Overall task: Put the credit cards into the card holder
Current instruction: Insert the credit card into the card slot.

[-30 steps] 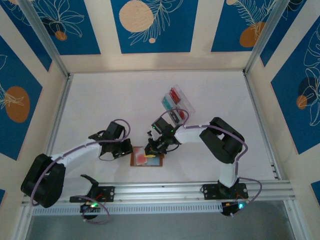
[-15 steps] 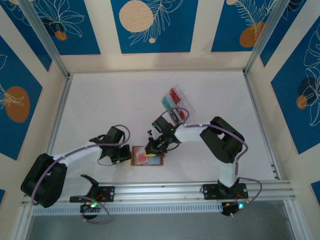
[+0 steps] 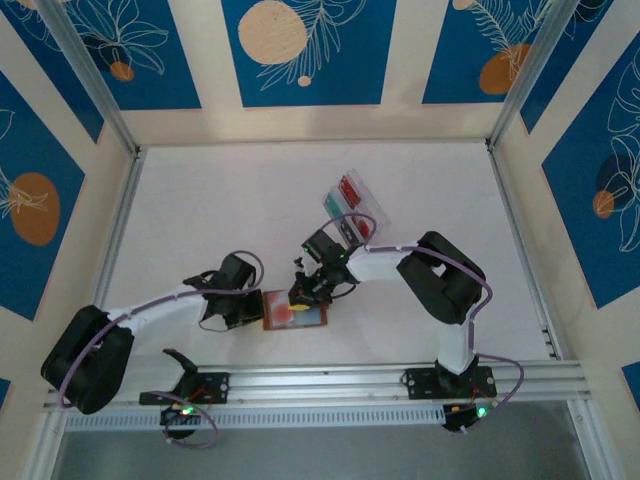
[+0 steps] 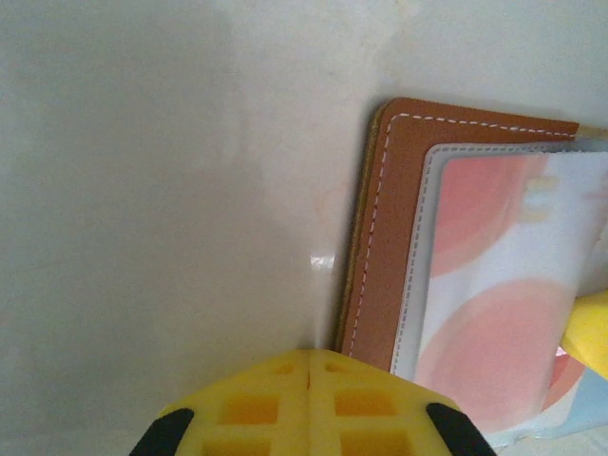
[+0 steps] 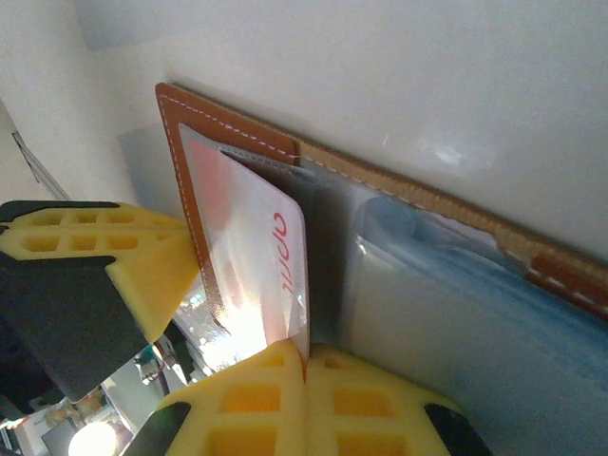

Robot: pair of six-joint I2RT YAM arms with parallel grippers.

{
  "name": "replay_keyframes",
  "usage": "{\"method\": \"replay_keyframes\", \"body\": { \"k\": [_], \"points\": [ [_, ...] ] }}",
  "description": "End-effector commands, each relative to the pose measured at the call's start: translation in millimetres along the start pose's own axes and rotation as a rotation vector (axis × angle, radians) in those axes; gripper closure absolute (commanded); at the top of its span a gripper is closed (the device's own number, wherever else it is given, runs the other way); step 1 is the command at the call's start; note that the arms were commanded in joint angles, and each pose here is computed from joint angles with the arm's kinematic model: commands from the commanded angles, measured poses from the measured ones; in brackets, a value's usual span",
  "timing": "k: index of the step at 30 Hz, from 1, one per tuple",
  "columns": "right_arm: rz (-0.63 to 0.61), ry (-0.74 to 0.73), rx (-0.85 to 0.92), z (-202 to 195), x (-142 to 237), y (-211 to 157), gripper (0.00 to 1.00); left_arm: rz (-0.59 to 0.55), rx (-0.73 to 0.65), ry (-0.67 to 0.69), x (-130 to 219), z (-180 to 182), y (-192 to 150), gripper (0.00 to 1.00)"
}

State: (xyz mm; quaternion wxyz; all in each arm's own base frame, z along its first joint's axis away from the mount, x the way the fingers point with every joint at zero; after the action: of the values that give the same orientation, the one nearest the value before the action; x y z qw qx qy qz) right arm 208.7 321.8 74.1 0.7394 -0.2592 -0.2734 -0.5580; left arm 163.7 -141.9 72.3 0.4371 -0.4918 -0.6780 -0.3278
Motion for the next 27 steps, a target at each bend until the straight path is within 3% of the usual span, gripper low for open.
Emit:
{"method": "replay_keyframes", "body": {
  "k": [1,14,19,27],
  "points": [
    [0.008,-0.058,-0.049,-12,-11,-2,1.0,0.084,-0.015,-0.009,-25,2,-17,1.0],
    [0.036,-0.13,0.011,-6,-18,-11,0.96,0.074,-0.023,-0.017,-27,-8,-12,1.0],
    [0.021,-0.176,0.051,-1,-6,-10,0.81,0.071,-0.008,0.017,-28,-2,-13,1.0],
    [0.03,-0.238,0.088,0,14,-10,0.68,0.069,0.013,0.054,-31,7,-15,1.0]
  ]
}}
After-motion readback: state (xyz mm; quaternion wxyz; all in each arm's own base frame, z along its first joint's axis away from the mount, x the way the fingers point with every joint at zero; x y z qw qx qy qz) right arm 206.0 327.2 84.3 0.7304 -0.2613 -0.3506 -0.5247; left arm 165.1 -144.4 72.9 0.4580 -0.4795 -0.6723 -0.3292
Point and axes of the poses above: each hand's point on the last joint's axis, 136 mm out from that joint toward the fingers, its own x axis back along the fingers, its own z axis along the line the jaws close on, y = z × x, the point moved 7 cm from there along x, back along the fingers, and after that the axes turned 5 degrees about x, right-handed, at the moved point
